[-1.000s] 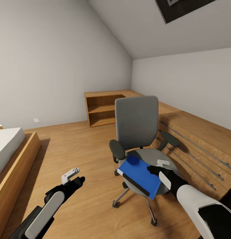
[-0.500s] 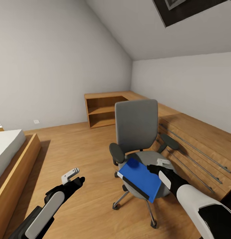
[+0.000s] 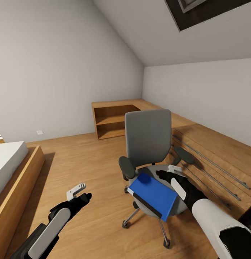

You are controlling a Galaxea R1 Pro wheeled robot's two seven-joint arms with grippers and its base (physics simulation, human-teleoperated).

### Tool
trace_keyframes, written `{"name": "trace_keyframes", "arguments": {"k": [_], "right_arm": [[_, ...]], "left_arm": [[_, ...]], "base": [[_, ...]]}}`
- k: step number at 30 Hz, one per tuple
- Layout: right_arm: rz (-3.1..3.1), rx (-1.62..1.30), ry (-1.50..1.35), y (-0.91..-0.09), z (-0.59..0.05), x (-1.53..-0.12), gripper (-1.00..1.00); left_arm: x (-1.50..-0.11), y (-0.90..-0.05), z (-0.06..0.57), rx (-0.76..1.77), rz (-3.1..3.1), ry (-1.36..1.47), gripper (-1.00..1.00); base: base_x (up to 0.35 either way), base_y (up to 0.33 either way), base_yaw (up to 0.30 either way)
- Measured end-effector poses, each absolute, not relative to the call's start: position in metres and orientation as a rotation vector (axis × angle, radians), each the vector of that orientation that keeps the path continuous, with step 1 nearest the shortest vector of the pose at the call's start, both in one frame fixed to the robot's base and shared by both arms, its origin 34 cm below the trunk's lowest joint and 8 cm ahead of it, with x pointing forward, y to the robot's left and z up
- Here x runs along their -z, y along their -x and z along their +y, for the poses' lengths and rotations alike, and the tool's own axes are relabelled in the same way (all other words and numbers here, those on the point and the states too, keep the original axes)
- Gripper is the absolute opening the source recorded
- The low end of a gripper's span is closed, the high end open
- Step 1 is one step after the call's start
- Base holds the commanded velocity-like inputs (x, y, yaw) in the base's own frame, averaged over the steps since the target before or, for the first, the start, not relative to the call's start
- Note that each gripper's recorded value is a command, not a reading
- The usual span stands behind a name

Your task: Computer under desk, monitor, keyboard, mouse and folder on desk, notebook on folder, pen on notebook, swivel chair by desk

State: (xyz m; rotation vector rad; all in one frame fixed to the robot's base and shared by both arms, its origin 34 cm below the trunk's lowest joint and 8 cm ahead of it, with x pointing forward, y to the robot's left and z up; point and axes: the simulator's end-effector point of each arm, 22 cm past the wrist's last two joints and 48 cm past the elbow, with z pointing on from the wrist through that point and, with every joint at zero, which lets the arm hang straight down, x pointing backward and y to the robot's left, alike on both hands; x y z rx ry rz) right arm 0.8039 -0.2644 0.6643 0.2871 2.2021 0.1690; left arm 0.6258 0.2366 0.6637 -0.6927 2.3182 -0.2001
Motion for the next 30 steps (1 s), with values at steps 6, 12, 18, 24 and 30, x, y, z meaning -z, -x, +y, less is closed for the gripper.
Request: {"name": "trace_keyframes", "arguments": {"k": [6,12,18,24,30], "right_arm": [[2.202,-0.184,-0.295,-0.8043,-0.2619,-0.6662,1.0],[2.202,-0.167,-0.304,-0.8038,-0.2652,-0.6653,1.0],[2.203,-0.163,-0.304,-0.8034,-0.2662,-0.6647,1.0],[2.205,-0.16,-0.303,-0.8026,-0.2674,-0.6633,1.0],[2.206,-0.159,-0.302,-0.8024,-0.2674,-0.6633,1.0]], "left_arm": [[-0.6633,-0.6257,0.2367,0.199,2.319,0.693,1.0],[-0.6633,-0.6256,0.2363,0.2,2.319,0.692,1.0],[-0.6616,-0.6239,0.232,0.202,2.33,0.675,1.0],[-0.6613,-0.6235,0.2307,0.201,2.331,0.669,1.0],[-0.6614,-0.6234,0.2305,0.201,2.331,0.669,1.0]], "base": [[0.0,0.0,0.042],[0.0,0.0,0.165],[0.0,0.0,0.018],[0.064,0.0,0.0],[0.098,0.0,0.0]]}}
